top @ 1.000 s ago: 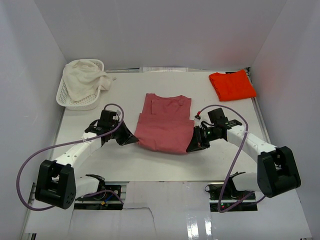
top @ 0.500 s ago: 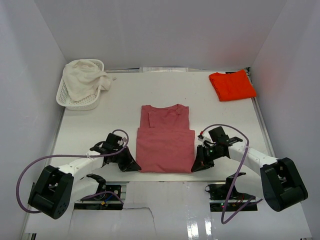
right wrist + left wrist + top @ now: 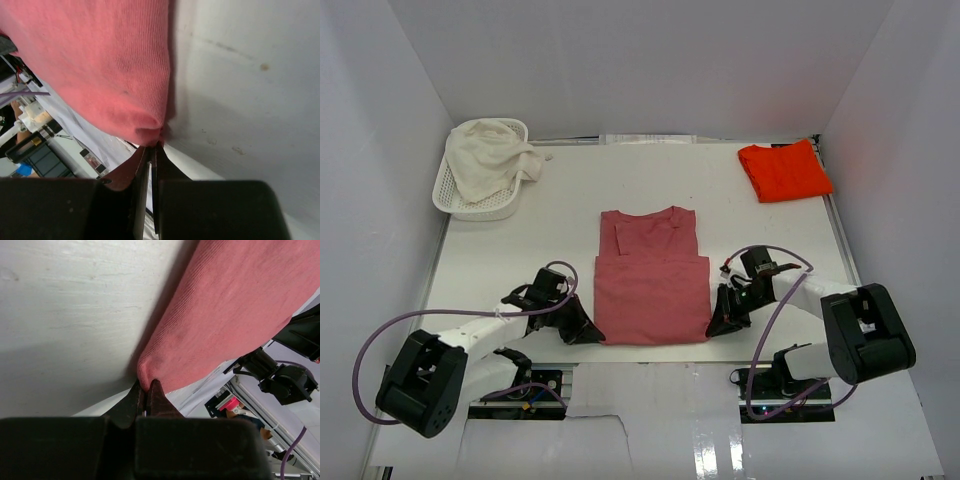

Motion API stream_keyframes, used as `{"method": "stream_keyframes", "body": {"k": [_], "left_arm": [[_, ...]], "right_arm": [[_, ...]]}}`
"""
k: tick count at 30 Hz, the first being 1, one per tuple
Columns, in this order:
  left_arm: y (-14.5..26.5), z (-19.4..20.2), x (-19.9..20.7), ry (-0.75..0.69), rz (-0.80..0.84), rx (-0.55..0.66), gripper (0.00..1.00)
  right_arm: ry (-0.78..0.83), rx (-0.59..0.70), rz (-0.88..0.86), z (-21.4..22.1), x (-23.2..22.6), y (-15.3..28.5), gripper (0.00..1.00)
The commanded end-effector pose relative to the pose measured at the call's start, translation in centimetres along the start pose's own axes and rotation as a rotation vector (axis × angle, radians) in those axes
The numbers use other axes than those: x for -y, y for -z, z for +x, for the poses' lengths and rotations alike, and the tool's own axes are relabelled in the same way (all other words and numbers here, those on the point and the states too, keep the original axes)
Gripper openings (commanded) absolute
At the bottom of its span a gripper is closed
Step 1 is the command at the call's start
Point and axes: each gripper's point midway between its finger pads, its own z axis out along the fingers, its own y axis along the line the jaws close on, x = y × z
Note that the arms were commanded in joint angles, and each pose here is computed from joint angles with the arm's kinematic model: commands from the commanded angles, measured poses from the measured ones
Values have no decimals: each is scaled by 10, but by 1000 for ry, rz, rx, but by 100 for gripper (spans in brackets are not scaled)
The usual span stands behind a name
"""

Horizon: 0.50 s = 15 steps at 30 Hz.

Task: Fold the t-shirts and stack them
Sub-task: Fold the long partially folded tshirt into a neat square

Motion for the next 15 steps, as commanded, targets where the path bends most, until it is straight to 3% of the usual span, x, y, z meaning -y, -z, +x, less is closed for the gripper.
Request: {"method": "stream_keyframes", "body": {"k": [1, 15], "left_arm": [[-1, -2, -6, 24, -8, 38, 2], [-5, -22, -1, 15, -48, 79, 2]], "right_arm": [[57, 77, 2, -28, -1, 8, 8], [63, 99, -16, -53, -2, 14, 8]]}}
